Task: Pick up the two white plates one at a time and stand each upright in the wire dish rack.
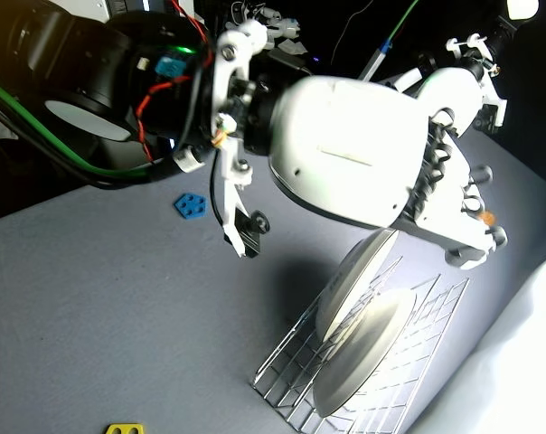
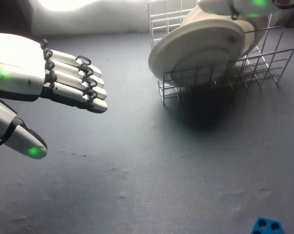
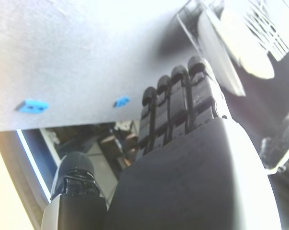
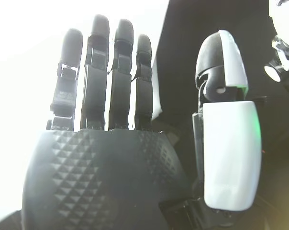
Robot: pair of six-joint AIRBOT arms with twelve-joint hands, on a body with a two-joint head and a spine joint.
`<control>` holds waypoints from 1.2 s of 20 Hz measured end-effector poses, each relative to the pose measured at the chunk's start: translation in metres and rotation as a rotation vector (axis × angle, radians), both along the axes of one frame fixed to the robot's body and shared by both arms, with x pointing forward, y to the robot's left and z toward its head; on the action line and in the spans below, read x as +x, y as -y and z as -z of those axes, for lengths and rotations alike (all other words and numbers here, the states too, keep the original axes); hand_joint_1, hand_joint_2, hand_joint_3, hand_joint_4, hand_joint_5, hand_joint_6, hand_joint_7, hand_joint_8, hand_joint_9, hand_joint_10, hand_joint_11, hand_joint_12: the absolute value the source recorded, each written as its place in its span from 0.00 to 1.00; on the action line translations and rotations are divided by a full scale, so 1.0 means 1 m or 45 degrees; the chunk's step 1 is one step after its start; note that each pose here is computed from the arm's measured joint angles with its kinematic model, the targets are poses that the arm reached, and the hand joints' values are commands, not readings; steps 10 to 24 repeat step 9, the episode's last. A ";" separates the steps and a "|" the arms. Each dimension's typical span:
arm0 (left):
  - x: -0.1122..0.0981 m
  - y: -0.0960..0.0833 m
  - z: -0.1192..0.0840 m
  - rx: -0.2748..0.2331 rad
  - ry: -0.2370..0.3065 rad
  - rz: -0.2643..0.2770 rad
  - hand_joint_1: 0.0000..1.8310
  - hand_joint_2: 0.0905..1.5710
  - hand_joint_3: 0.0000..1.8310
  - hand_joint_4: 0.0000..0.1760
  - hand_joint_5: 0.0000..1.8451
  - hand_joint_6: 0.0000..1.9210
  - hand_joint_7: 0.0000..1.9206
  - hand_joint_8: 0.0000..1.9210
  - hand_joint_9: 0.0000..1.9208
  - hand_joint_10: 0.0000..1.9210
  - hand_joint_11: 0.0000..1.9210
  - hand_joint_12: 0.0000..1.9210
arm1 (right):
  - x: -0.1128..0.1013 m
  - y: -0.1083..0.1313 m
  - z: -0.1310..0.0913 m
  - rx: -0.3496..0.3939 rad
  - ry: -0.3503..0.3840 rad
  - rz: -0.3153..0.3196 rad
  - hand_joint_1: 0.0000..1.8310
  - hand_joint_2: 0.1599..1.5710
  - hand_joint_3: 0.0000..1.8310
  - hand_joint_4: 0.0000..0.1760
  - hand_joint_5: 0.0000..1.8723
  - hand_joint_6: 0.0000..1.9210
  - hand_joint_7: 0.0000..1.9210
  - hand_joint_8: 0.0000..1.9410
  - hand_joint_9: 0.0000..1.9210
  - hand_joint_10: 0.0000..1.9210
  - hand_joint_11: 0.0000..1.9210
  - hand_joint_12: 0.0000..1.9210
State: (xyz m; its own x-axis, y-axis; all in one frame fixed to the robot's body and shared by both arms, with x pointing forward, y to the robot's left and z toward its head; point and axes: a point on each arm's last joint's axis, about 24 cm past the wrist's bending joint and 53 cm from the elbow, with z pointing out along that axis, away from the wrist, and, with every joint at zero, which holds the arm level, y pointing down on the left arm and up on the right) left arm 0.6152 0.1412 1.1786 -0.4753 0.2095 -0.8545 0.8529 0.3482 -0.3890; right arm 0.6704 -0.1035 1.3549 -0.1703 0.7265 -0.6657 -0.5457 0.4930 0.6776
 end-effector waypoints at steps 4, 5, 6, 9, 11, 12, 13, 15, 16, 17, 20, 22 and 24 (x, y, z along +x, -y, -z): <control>-0.001 0.000 0.002 0.003 -0.006 0.000 0.00 0.72 0.00 0.00 0.09 0.00 0.07 0.01 0.05 0.00 0.00 0.06 | -0.015 0.010 0.005 -0.096 0.063 0.070 0.44 0.64 0.00 0.00 0.33 0.00 0.37 0.00 0.34 0.00 0.07 0.58; -0.001 0.000 0.002 0.004 -0.006 0.001 0.00 0.71 0.00 0.00 0.10 0.00 0.08 0.00 0.06 0.00 0.00 0.08 | -0.013 0.015 0.008 -0.105 0.054 0.117 0.45 0.63 0.00 0.00 0.33 0.00 0.37 0.00 0.35 0.00 0.08 0.58; -0.001 0.000 0.002 0.004 -0.006 0.002 0.00 0.71 0.00 0.00 0.10 0.00 0.08 0.00 0.06 0.00 0.00 0.08 | -0.009 0.023 0.011 -0.096 0.027 0.169 0.45 0.63 0.00 0.00 0.33 0.00 0.37 0.00 0.35 0.00 0.08 0.58; -0.002 0.000 0.002 0.005 -0.003 0.007 0.00 0.71 0.00 0.00 0.09 0.00 0.06 0.00 0.04 0.00 0.00 0.04 | 0.002 0.049 0.023 -0.067 -0.071 0.281 0.46 0.63 0.00 0.00 0.34 0.00 0.37 0.00 0.35 0.00 0.07 0.58; -0.002 0.000 0.002 0.005 -0.003 0.007 0.00 0.71 0.00 0.00 0.09 0.00 0.06 0.00 0.04 0.00 0.00 0.04 | 0.002 0.049 0.023 -0.067 -0.071 0.281 0.46 0.63 0.00 0.00 0.34 0.00 0.37 0.00 0.35 0.00 0.07 0.58; -0.002 0.000 0.002 0.005 -0.003 0.007 0.00 0.71 0.00 0.00 0.09 0.00 0.06 0.00 0.04 0.00 0.00 0.04 | 0.002 0.049 0.023 -0.067 -0.071 0.281 0.46 0.63 0.00 0.00 0.34 0.00 0.37 0.00 0.35 0.00 0.07 0.58; -0.002 0.000 0.002 0.005 -0.003 0.007 0.00 0.71 0.00 0.00 0.09 0.00 0.06 0.00 0.04 0.00 0.00 0.04 | 0.002 0.049 0.023 -0.067 -0.071 0.281 0.46 0.63 0.00 0.00 0.34 0.00 0.37 0.00 0.35 0.00 0.07 0.58; -0.002 0.000 0.002 0.005 -0.003 0.007 0.00 0.71 0.00 0.00 0.09 0.00 0.06 0.00 0.04 0.00 0.00 0.04 | 0.002 0.049 0.023 -0.067 -0.071 0.281 0.46 0.63 0.00 0.00 0.34 0.00 0.37 0.00 0.35 0.00 0.07 0.58; -0.002 0.000 0.002 0.005 -0.003 0.007 0.00 0.71 0.00 0.00 0.09 0.00 0.06 0.00 0.04 0.00 0.00 0.04 | 0.002 0.049 0.023 -0.067 -0.071 0.281 0.46 0.63 0.00 0.00 0.34 0.00 0.37 0.00 0.35 0.00 0.07 0.58; -0.002 0.000 0.002 0.005 -0.003 0.007 0.00 0.71 0.00 0.00 0.09 0.00 0.06 0.00 0.04 0.00 0.00 0.04 | 0.002 0.049 0.023 -0.067 -0.071 0.281 0.46 0.63 0.00 0.00 0.34 0.00 0.37 0.00 0.35 0.00 0.07 0.58; -0.002 0.000 0.002 0.005 -0.003 0.007 0.00 0.71 0.00 0.00 0.09 0.00 0.06 0.00 0.04 0.00 0.00 0.04 | 0.002 0.049 0.023 -0.067 -0.071 0.281 0.46 0.63 0.00 0.00 0.34 0.00 0.37 0.00 0.35 0.00 0.07 0.58; -0.002 0.000 0.002 0.005 -0.003 0.007 0.00 0.71 0.00 0.00 0.09 0.00 0.06 0.00 0.04 0.00 0.00 0.04 | 0.002 0.049 0.023 -0.067 -0.071 0.281 0.46 0.63 0.00 0.00 0.34 0.00 0.37 0.00 0.35 0.00 0.07 0.58; -0.002 0.000 0.002 0.005 -0.003 0.007 0.00 0.71 0.00 0.00 0.09 0.00 0.06 0.00 0.04 0.00 0.00 0.04 | 0.002 0.049 0.023 -0.067 -0.071 0.281 0.46 0.63 0.00 0.00 0.34 0.00 0.37 0.00 0.35 0.00 0.07 0.58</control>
